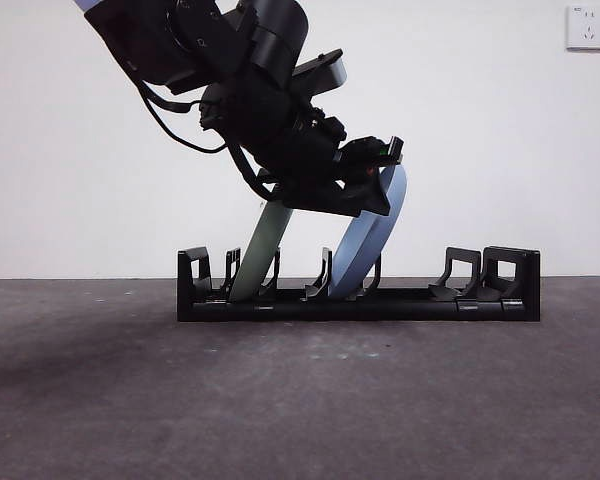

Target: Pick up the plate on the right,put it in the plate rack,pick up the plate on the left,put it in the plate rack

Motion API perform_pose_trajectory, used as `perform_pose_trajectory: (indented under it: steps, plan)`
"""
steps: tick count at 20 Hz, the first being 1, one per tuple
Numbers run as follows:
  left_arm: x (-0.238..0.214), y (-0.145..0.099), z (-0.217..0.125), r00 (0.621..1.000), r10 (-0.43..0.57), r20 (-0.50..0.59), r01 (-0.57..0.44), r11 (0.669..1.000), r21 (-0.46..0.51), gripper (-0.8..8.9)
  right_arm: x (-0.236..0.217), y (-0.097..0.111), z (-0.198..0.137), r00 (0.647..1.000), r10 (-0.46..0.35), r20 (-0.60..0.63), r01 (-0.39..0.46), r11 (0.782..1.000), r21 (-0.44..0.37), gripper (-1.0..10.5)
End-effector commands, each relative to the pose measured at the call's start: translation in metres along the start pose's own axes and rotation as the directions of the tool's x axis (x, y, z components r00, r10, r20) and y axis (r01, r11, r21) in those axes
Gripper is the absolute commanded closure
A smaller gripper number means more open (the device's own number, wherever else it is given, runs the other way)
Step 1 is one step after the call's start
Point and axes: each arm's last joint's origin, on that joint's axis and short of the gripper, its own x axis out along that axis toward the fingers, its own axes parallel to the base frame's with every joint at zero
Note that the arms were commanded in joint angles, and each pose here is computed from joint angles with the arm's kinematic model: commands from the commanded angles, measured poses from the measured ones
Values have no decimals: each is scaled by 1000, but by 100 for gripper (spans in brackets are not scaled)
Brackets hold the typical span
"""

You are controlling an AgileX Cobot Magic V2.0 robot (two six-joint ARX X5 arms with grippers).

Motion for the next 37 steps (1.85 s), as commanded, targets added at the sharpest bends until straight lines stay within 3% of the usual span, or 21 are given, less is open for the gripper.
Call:
perform_pose_trajectory:
  steps: [1,6,12,20,27,31,37]
  plan:
    - [4,0,-4,1000,-21,-9,21,1000,-16,593,1,0,-3,1000,5,-29,-5,1000,-3,572]
    - [-9,-6,12,999,-34,34,35,999,-39,593,1,0,-3,1000,5,-29,-5,1000,-3,572]
    - [-57,-16,50,997,-50,55,51,998,-29,593,2,0,-3,1000,5,-30,-5,1000,-2,572]
    - [-203,-32,82,989,-76,-131,71,997,-40,593,11,-2,-5,998,13,-64,-13,1000,1,572]
    - [-325,-37,75,989,-72,-129,67,997,-39,594,45,-4,-22,966,170,-197,-166,986,33,572]
    - [-351,-38,69,992,-71,-106,68,997,-38,594,60,-6,-32,951,175,-257,-169,985,46,572]
    - [-347,-38,63,979,-73,-189,65,997,-47,594,63,-6,-34,943,193,-271,-186,981,50,573]
